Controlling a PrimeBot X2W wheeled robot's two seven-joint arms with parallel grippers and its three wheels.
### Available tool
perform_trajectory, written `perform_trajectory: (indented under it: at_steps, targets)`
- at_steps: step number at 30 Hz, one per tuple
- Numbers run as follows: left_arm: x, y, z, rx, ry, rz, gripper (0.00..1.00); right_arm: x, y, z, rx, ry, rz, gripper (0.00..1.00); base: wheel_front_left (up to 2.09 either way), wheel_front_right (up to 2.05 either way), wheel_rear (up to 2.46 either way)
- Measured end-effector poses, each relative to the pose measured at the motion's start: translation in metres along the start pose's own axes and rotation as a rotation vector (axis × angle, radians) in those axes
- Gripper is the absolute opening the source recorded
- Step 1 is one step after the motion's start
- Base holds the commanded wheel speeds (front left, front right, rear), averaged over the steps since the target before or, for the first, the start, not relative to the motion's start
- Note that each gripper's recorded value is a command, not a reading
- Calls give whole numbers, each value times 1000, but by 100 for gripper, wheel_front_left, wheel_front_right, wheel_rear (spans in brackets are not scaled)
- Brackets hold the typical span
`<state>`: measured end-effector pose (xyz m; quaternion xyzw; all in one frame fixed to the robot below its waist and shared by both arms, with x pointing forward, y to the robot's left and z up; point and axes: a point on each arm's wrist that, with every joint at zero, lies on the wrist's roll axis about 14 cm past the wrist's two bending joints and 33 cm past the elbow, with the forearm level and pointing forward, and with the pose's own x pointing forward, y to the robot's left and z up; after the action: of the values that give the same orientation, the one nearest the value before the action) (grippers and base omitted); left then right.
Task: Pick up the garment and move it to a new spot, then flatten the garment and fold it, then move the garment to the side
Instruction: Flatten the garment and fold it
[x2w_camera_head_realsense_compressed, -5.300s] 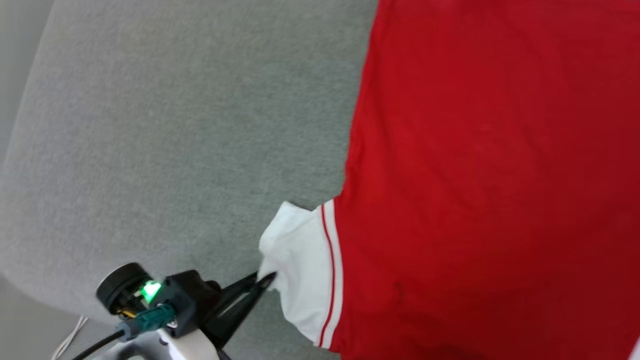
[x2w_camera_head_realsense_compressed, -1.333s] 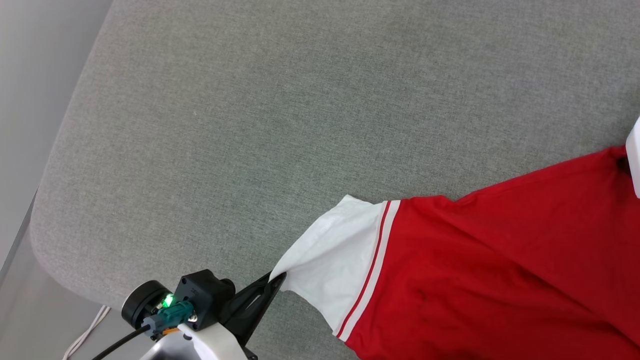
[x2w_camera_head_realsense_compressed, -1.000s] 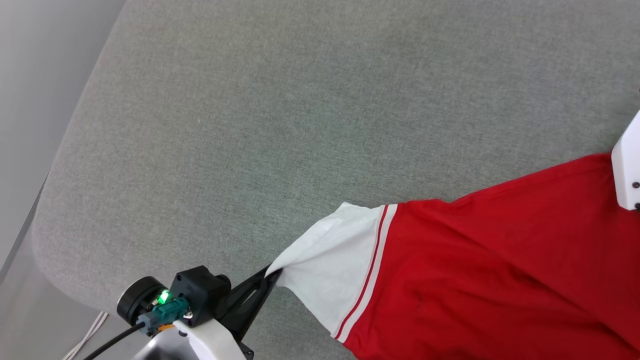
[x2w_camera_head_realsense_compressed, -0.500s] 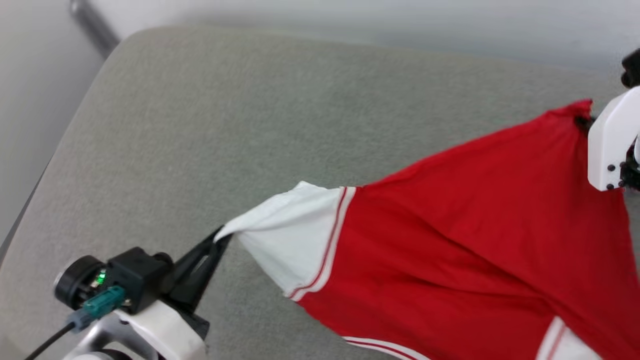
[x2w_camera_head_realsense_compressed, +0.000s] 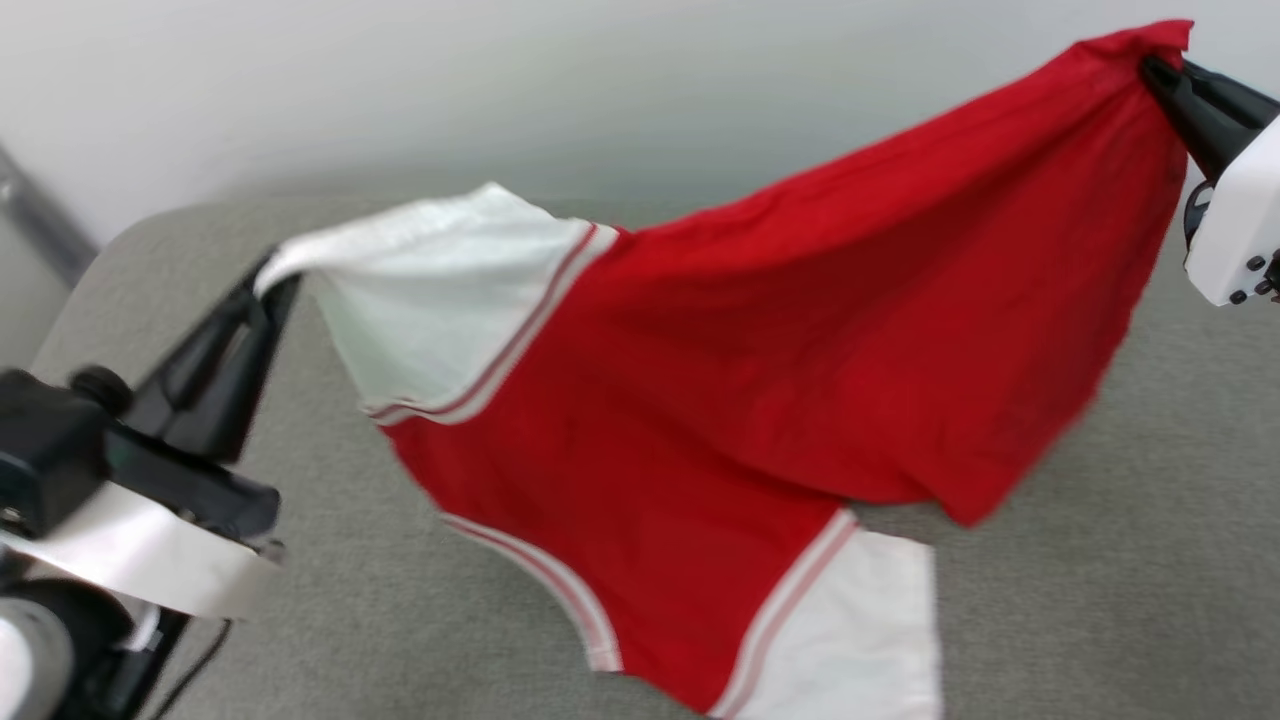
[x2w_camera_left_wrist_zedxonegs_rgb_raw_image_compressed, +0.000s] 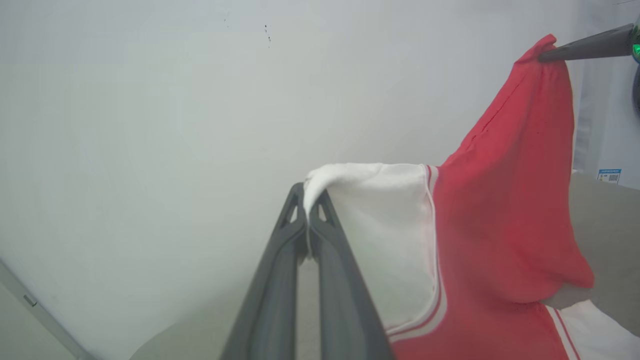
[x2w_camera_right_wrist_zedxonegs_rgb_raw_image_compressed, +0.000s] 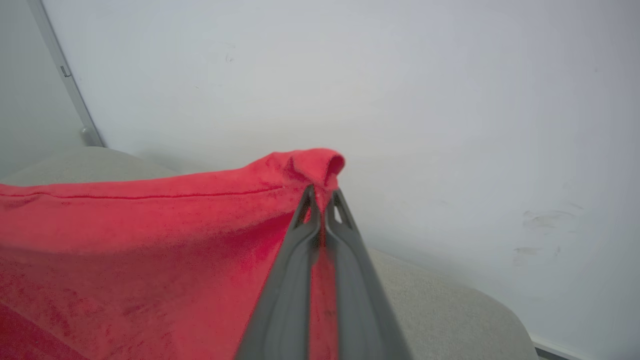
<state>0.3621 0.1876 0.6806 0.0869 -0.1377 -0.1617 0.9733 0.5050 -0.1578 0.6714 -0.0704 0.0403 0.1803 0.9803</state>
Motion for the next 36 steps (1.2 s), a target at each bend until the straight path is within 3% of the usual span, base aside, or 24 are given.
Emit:
perform_trajectory:
  at_steps: [11,21,28,36]
  targets:
    - [31,15,107,130,-325,-8,0,-57,-16,59,-31,-218,-68,0,0,0,0]
    - [58,33,174,233,-536,-1,0,-66,-19,91,-38,-338,-82,0,0,0,0]
    - [102,52,172,257,-542,-8,0,-43,-31,99,-68,-364,-112,0,0,0,0]
    - [171,80,139,285,-487,-7,0,13,-56,80,-74,-340,-140,0,0,0,0]
